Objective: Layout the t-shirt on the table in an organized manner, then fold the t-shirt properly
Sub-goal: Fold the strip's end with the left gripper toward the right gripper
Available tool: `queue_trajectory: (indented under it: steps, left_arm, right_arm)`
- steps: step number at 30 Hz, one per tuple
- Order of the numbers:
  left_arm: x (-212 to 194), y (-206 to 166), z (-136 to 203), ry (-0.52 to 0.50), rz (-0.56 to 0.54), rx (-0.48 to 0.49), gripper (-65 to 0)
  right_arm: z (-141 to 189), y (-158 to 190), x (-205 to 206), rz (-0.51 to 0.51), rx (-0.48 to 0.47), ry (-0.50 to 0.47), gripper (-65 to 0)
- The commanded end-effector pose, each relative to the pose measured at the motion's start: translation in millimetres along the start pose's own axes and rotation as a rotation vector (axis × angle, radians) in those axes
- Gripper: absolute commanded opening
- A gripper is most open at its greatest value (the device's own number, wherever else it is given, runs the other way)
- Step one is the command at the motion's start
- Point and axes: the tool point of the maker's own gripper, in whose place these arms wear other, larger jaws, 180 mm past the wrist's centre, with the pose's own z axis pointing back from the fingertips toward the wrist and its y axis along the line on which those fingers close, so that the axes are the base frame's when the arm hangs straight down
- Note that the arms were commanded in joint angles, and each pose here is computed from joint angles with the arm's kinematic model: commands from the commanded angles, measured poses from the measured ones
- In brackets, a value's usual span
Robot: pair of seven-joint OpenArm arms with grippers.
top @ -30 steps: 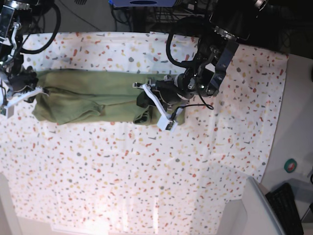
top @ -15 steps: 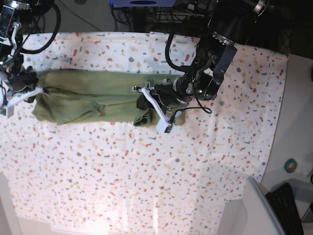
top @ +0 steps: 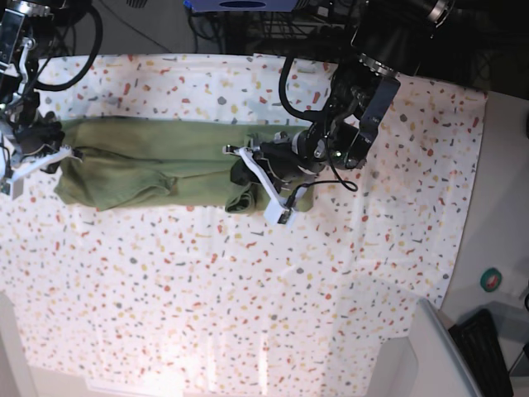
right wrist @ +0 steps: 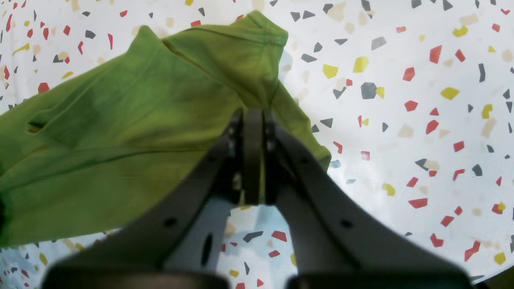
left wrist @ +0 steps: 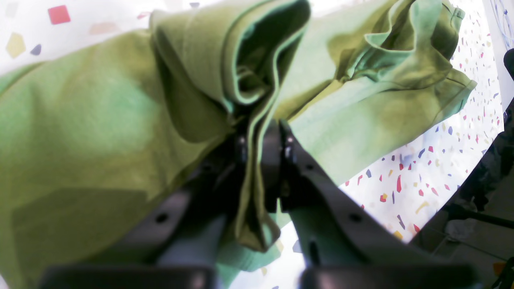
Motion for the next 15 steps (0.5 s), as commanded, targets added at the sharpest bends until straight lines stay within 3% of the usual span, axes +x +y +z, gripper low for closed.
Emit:
queue_trajectory:
  steps: [1, 5, 8, 15]
  left_arm:
    - [15.9, -9.0, 0.8, -0.042, -0.009, -0.029, -54.6]
    - [15.6, -10.7, 0.2, -0.041, -0.009, -0.032, -42.9]
    - [15.8, -12.1, -0.3, -0.042, -0.008, -0.035, -37.7]
    - [5.5, -45.4, -12.5, 0.018, -0.111, -0.101, -36.4]
  right_arm:
    - [2.7, -0.4, 15.2, 0.013, 0.003, -0.046, -65.0]
    - [2.7, -0.4, 15.2, 0.013, 0.003, -0.046, -65.0]
    - [2.7, -0.4, 15.2, 0.013, 0.003, -0.046, -65.0]
    - [2.7, -0.4, 15.2, 0.013, 0.003, -0.046, -65.0]
